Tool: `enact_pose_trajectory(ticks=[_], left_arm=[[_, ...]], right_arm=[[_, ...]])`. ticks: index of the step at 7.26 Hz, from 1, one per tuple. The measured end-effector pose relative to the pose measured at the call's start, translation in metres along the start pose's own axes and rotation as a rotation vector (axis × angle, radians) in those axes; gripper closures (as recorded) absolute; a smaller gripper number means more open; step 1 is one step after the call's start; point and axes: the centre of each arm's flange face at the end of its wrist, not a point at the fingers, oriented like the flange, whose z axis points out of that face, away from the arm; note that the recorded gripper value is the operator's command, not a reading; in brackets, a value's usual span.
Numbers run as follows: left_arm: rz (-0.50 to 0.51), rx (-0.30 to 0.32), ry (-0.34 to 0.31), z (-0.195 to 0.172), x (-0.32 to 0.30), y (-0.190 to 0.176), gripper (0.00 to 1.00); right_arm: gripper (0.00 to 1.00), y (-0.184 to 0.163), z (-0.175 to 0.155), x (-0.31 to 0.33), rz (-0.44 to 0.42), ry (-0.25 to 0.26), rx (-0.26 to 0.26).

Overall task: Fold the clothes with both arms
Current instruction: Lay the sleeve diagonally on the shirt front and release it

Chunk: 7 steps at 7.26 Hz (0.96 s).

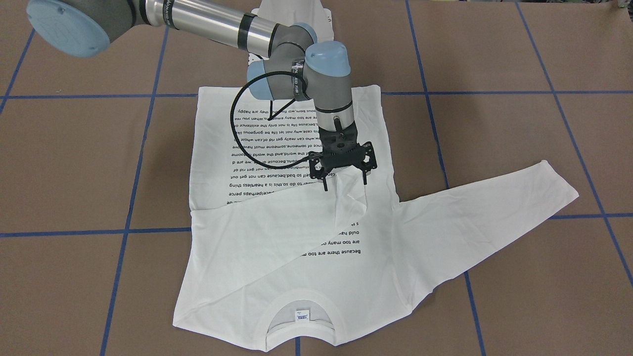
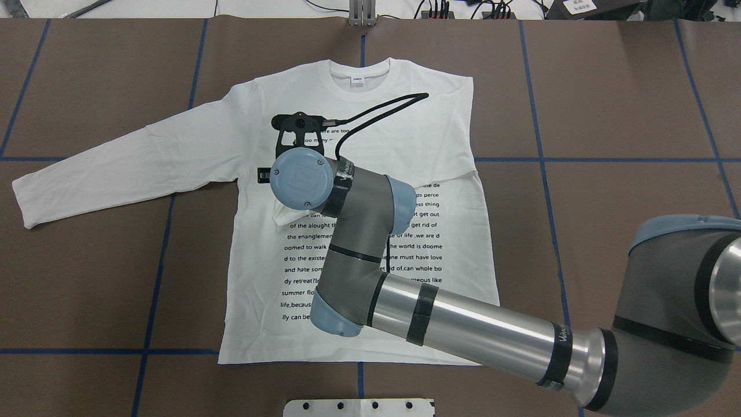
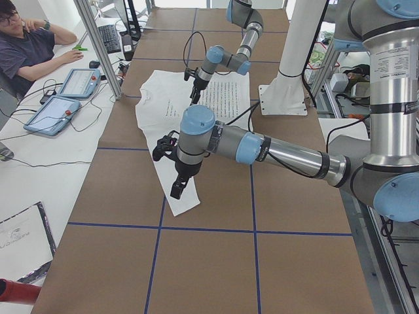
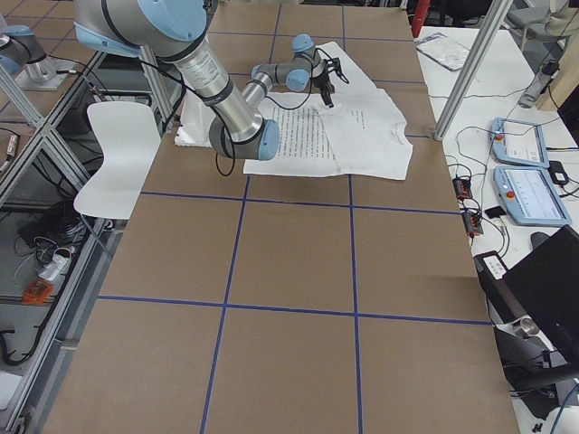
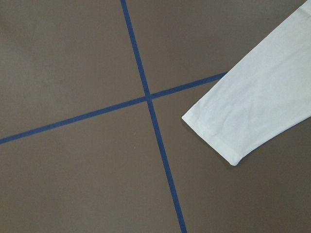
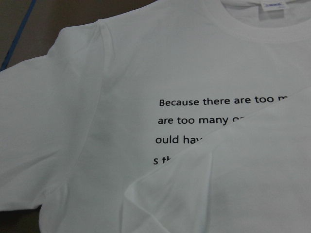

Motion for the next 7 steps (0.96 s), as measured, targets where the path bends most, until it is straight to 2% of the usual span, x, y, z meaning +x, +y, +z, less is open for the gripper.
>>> enact_pose_trajectory(ticks=[3,4,5,7], left_arm=[[0.008,0.009,-0.002,-0.002,0.001,-0.004,0.0],[0.009,0.01,-0.002,-0.003,0.001,-0.004,0.0],[0.009,0.011,-0.002,-0.003,0.001,-0.004,0.0],[0.012,0.012,-0.003,-0.004,0.001,-0.004,0.0]], right_arm=[[0.03,0.011,0.038,-0.017,0.092,-0.033,0.055],[0.1,0.017,0.043,-0.019,0.1,-0.039,0.064],[0.25,0.022,0.043,-0.025,0.109,-0.046,0.067],[0.26,0.032,0.025,-0.062,0.126,-0.087,0.063]])
